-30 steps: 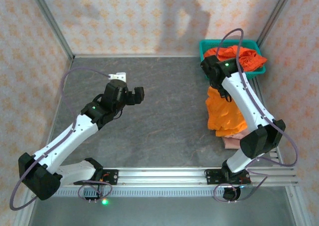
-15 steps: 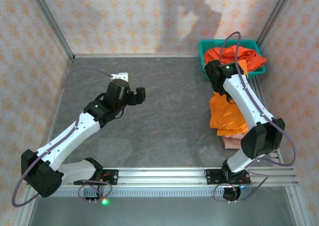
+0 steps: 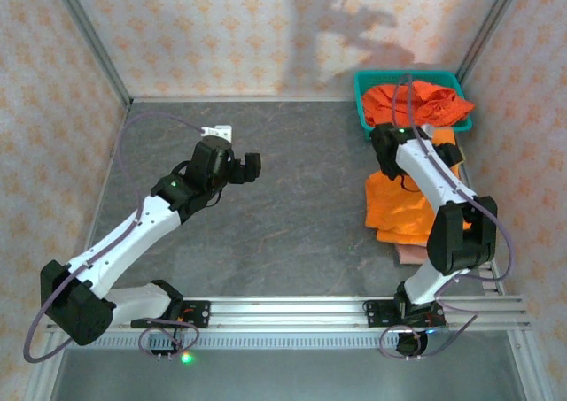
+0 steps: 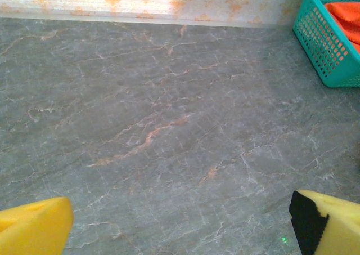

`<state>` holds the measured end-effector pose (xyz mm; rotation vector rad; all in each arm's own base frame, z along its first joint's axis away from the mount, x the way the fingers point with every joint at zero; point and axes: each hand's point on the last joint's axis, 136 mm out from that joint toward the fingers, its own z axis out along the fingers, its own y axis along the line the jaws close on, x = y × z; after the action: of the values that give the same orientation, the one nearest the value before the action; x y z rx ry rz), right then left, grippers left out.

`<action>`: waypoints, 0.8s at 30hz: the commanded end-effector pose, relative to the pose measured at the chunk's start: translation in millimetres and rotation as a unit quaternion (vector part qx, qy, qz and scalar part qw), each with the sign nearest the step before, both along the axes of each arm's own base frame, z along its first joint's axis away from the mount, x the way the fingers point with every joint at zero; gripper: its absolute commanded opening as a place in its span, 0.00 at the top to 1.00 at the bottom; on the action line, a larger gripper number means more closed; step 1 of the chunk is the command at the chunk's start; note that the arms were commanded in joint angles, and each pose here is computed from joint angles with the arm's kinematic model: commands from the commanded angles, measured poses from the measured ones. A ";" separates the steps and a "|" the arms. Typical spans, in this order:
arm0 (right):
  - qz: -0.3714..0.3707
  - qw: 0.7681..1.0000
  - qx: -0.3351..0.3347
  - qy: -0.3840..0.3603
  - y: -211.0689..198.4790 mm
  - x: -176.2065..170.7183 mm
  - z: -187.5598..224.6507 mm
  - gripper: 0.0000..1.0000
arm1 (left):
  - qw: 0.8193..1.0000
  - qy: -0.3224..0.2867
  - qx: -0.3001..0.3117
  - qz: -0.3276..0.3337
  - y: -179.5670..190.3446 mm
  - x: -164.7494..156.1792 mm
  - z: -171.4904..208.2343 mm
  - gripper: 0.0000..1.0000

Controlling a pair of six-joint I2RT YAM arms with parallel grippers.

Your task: Fold and stack the shorts

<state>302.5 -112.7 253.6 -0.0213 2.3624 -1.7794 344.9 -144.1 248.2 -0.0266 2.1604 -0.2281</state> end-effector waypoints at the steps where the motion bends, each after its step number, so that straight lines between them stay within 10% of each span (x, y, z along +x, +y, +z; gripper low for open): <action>1: -0.025 0.996 -0.024 -0.078 -14.0 -1.3 32.9 0.00 | 0.999 -0.037 0.005 0.007 4.1 1.4 20.7 0.00; 5: -0.024 0.968 0.149 -0.201 0.4 0.3 42.3 0.00 | 0.997 -0.072 0.009 0.014 11.8 -2.0 29.5 0.00; 10: 0.074 0.849 0.428 -0.301 73.6 38.8 42.7 0.00 | 0.992 -0.122 -0.035 0.007 11.3 -9.4 39.3 0.00; 14: 0.104 0.784 0.516 -0.329 109.2 79.4 54.2 0.00 | 0.994 -0.096 -0.030 0.049 27.0 -13.9 40.5 0.00; 24: -0.014 0.782 0.504 -0.366 63.8 206.6 18.0 0.00 | 0.998 -0.035 -0.019 0.057 23.4 -11.2 26.1 0.00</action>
<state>495.5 -30.4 280.7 0.5722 2.3028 -0.2006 337.5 -124.5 279.9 -0.1249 2.0524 -0.2150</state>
